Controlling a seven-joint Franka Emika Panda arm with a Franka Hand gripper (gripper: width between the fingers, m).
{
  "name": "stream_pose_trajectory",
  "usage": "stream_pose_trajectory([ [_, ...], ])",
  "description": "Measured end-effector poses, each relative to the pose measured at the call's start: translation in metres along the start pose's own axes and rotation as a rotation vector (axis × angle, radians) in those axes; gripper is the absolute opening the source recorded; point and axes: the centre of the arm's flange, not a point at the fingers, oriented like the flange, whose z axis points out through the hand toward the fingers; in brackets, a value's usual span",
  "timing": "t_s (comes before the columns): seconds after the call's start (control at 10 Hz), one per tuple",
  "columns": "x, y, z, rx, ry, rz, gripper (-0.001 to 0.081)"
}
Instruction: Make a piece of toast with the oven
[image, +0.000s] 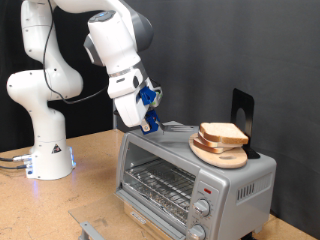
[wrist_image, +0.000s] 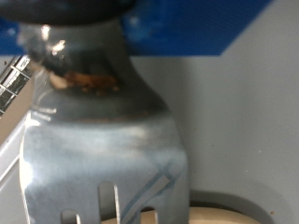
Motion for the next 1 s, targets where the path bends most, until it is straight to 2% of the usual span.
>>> stream_pose_trajectory([
  [0.2, 0.003, -0.001, 0.0, -0.012, 0.0, 0.001, 0.0391],
  [0.6, 0.015, -0.006, 0.004, -0.084, -0.022, -0.028, 0.0391],
  [1.0, 0.033, -0.015, 0.0, -0.08, -0.005, -0.042, 0.0391],
])
